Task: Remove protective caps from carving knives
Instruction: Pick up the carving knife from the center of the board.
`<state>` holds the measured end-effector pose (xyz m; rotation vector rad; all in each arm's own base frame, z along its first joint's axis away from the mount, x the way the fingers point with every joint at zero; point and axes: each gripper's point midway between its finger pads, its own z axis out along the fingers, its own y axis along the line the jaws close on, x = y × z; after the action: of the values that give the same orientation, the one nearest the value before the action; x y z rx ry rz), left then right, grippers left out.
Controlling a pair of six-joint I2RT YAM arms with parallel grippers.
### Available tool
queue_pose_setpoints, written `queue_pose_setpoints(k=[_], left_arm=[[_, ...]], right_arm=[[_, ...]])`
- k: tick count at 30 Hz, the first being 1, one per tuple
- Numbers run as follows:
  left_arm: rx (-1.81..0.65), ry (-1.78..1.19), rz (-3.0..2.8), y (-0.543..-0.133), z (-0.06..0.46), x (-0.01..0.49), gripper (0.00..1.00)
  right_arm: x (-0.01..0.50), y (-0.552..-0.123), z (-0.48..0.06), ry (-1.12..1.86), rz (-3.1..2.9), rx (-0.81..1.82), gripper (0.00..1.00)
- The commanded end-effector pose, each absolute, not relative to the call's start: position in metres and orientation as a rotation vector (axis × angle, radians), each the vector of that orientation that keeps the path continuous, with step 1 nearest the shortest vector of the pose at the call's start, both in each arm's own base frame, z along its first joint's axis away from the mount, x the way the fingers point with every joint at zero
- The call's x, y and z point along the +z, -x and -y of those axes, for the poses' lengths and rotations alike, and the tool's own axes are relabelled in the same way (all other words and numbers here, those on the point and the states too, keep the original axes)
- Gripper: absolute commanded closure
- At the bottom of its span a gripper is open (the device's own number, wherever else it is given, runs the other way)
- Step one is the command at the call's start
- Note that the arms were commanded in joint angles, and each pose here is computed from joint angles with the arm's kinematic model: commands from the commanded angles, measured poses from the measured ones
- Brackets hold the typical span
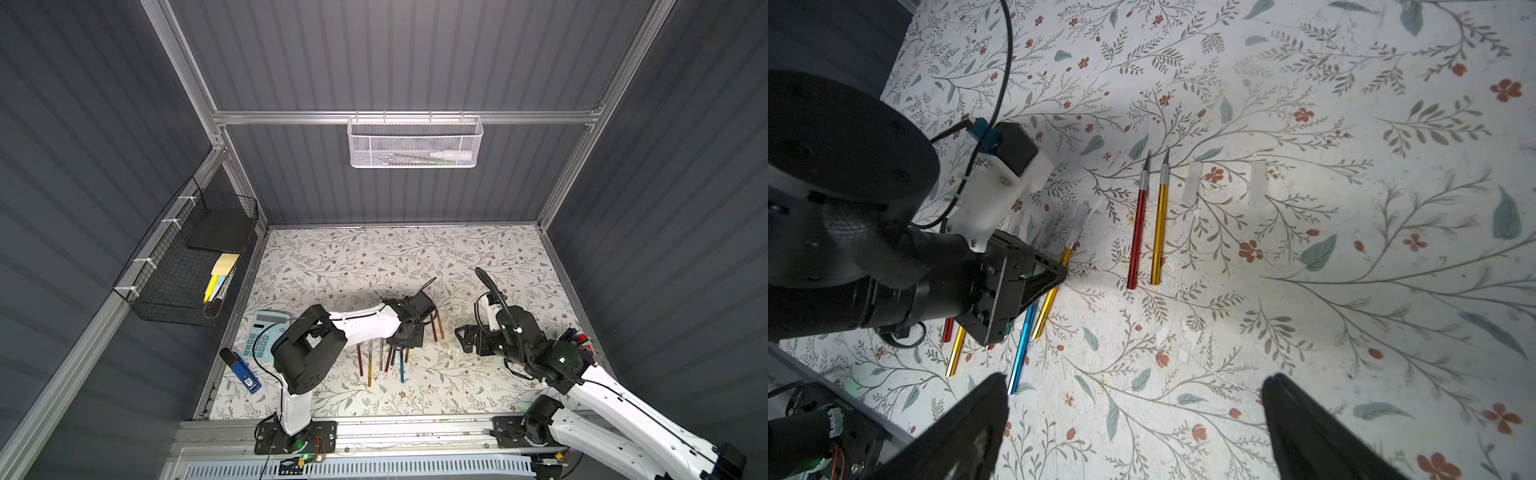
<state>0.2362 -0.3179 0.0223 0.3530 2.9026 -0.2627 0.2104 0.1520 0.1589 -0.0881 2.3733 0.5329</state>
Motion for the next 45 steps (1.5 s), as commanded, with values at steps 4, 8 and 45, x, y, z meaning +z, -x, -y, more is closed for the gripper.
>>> queue_pose_setpoints(k=[4,8,45], left_arm=[[-0.283,-0.417,-2.878,-0.233,0.321,0.033,0.92],[-0.344,-0.419,-2.851,-0.235,0.328,0.044,0.93],[-1.124,-0.635,-2.586,-0.218,0.369,0.138,0.93]], right_arm=[[0.149,-0.211,-0.149,0.055,-2.398,0.511,0.04],[0.144,-0.212,-0.151,0.044,-2.414,0.511,0.04],[0.161,-0.282,-0.231,-0.176,-2.409,1.099,0.34]])
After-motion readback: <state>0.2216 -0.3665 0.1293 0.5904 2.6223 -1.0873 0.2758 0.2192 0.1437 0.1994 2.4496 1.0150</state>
